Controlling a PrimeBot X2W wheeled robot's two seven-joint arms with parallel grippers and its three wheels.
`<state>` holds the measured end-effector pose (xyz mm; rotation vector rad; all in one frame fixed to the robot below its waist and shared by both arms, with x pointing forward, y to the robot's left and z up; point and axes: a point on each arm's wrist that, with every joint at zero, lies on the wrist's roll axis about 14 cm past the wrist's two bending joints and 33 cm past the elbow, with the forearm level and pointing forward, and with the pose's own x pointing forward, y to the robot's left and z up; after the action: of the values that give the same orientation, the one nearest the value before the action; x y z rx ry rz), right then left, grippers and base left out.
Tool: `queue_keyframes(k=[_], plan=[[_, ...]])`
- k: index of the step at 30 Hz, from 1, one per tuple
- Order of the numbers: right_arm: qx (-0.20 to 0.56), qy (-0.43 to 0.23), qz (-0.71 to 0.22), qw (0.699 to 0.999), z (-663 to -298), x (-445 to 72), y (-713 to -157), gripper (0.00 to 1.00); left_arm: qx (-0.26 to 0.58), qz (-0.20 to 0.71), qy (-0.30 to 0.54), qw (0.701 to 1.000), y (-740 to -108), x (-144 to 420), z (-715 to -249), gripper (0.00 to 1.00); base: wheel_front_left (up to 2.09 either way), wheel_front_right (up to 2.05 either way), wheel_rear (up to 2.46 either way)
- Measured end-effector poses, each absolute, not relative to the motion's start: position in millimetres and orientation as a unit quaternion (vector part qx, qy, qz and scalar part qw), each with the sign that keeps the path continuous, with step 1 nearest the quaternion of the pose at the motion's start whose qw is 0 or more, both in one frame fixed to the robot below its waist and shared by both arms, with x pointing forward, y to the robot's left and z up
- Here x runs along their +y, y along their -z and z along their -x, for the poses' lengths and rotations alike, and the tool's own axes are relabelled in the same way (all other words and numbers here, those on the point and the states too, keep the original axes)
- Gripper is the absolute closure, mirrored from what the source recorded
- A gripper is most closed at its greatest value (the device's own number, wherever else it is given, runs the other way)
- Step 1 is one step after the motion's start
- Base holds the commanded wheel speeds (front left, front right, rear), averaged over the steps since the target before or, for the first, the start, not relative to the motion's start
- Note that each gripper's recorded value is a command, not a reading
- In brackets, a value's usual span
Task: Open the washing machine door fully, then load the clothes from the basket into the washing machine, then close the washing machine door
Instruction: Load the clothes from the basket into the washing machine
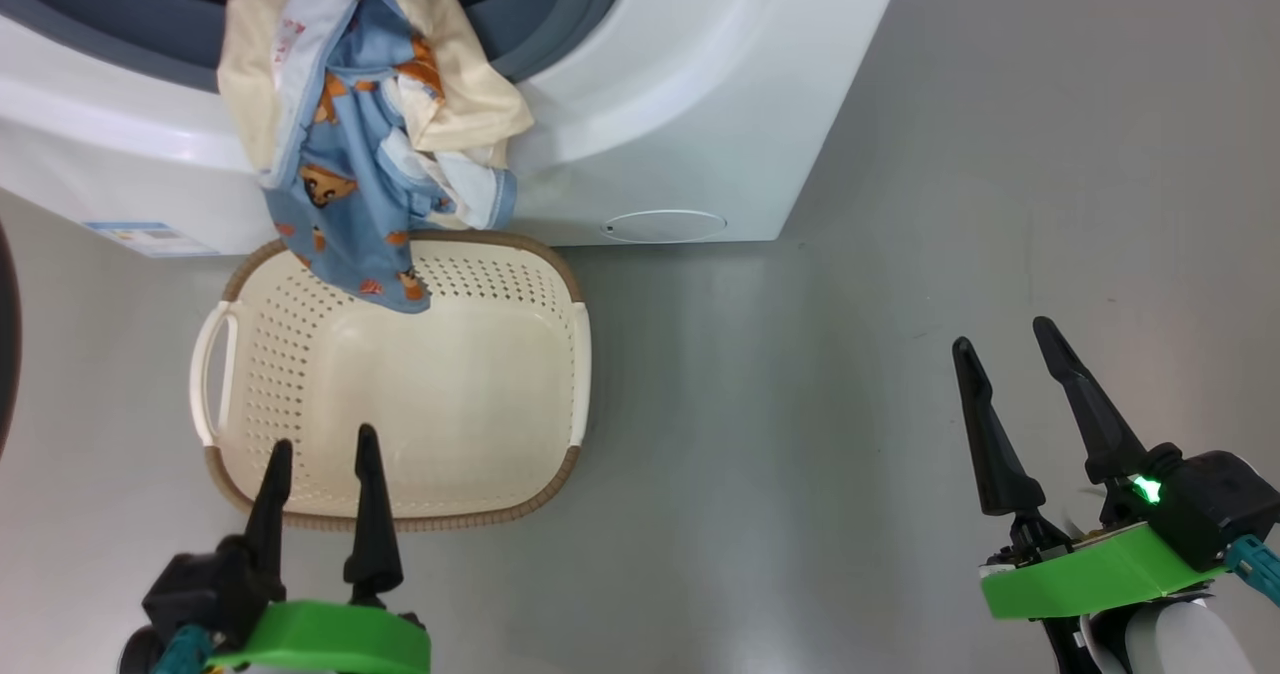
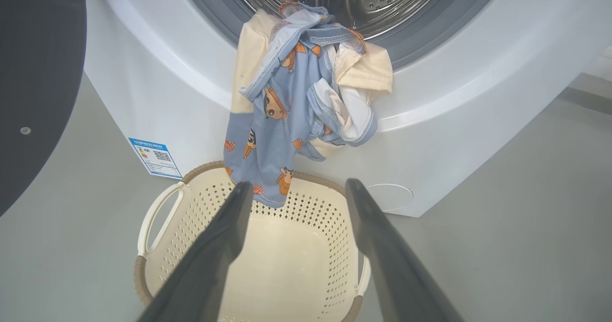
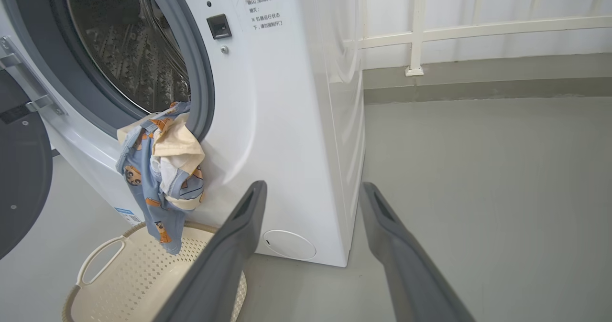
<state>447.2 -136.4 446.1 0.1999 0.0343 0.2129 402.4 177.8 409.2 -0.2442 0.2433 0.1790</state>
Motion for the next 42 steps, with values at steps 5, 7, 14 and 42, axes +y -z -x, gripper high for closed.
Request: queue_keyframes(k=[5,7,14,42], plan=[[0.016,-0.104,-0.098,0.990,-447,-139,-447,0.00,0.121,0.117,-0.086,0.982,-409,178,-400,0.00,0.00,0.00,0.00],[0.016,-0.103,-0.096,0.990,-446,-140,-447,0.00,0.116,0.117,-0.084,0.983,-410,177,-400,0.00,0.00,0.00,0.00],[0.015,-0.101,-0.093,0.990,-443,-142,-449,0.00,0.118,0.117,-0.073,0.983,-409,171,-402,0.00,0.00,0.00,0.00],[0.072,-0.067,-0.070,0.993,-436,-171,-409,0.00,0.162,0.157,0.015,0.974,-335,139,-520,0.00,0.00,0.00,0.00]])
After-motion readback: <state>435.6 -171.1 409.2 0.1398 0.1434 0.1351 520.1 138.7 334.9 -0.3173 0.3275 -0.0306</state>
